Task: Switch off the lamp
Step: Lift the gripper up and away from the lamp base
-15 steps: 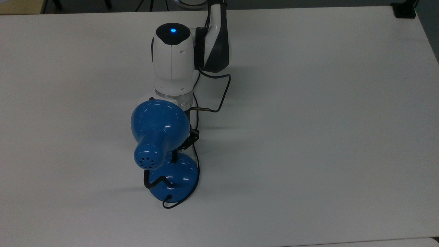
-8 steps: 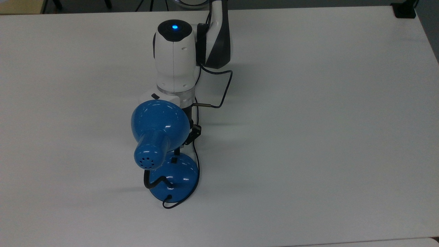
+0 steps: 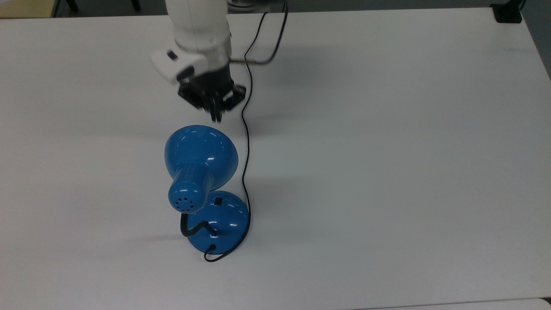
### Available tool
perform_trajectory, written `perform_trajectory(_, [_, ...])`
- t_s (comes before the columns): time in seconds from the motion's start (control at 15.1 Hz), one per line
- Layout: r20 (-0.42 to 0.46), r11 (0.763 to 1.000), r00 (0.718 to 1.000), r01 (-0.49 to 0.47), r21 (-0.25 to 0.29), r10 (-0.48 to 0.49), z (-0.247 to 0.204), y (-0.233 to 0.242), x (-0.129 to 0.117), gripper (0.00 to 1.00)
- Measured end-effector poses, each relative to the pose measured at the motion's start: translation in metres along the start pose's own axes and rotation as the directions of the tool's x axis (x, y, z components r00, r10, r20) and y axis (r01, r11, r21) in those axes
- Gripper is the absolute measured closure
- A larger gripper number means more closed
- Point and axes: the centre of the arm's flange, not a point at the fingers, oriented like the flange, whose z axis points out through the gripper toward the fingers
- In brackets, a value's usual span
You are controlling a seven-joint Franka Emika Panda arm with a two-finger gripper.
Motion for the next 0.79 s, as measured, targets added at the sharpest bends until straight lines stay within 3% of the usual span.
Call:
perform_trajectory(0.33, [0.165, 1.0, 0.986, -0.007, 0.006, 0.006, -0.072, 0.014, -0.036, 0.37])
perform_trajectory(0.53, [0.175, 1.0, 0.984, -0.016, -0.001, 0.016, -0.105, 0.021, -0.035, 0.05])
perform_trajectory(0.59, [0.164, 1.0, 0.986, -0.022, -0.002, 0.022, -0.113, 0.025, -0.033, 0.0])
perform_trajectory(0.79, [0.152, 0.999, 0.988, -0.04, -0.003, 0.04, -0.123, 0.035, -0.032, 0.0])
